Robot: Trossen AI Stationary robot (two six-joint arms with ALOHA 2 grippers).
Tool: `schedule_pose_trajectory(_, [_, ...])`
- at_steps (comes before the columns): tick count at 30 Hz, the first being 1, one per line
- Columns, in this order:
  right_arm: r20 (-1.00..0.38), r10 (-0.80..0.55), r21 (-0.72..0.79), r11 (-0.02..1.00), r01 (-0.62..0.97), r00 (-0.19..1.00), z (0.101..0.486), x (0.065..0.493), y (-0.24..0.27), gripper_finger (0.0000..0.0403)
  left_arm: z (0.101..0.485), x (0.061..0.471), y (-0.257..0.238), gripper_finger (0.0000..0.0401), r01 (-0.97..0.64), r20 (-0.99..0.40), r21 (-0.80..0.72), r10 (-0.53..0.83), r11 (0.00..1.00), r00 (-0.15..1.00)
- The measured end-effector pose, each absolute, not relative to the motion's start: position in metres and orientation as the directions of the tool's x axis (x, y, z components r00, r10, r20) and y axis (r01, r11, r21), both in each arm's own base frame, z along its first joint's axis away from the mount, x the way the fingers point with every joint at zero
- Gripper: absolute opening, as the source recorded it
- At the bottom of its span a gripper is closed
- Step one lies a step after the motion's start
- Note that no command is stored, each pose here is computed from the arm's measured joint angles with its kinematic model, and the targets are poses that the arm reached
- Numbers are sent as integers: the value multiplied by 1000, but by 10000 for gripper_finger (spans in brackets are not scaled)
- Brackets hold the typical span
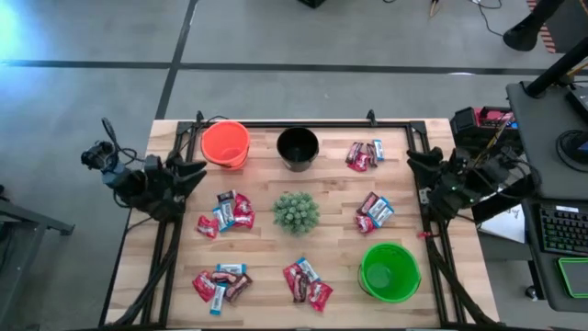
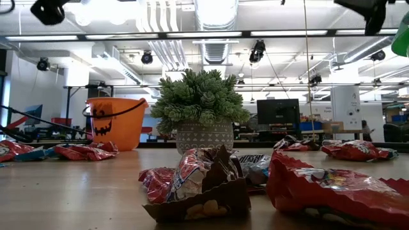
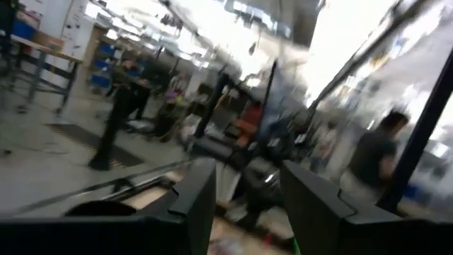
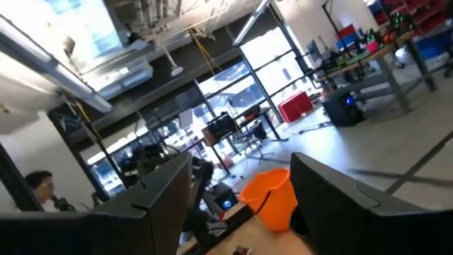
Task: Sort candy
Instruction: Put the blue chocolate into the green bucket
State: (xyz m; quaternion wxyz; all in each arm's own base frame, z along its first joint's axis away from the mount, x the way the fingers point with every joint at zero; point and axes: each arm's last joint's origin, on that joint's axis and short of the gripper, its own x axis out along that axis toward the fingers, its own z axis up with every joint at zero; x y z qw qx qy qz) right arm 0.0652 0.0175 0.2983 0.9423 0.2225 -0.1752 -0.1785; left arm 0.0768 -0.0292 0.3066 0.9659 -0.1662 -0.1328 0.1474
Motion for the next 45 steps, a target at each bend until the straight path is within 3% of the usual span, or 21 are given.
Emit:
schedule_pose_trajectory(7, [195, -481, 369, 843, 391, 855, 330, 81, 28, 231, 344, 78, -29, 128, -334, 64, -197, 352, 922, 934])
schedule_pose_trajectory(14, [20, -792, 358, 575, 735, 610, 343, 90, 27, 231, 366, 65, -18, 128, -385, -83, -125, 377, 915, 923])
schedule_pose_trajectory(21, [5, -851, 465, 466, 753, 525, 342, 95, 23, 231, 361, 52, -9, 128, -424, -200, -117, 397, 898, 896])
schedule_pose_trajectory(26, [36, -834, 439, 507, 741, 550, 347, 106, 24, 231, 361, 48, -5, 128, -422, -199, -108, 396, 900, 897])
schedule_pose_trajectory(34, [47, -819, 242, 565, 789, 572, 375, 143, 41, 230, 361, 40, 1, 128, -407, -183, -108, 384, 907, 905])
schedule_pose_trajectory(45, [50, -793, 35, 609, 792, 608, 431, 162, 50, 231, 360, 36, 3, 128, -357, -189, -102, 335, 928, 923])
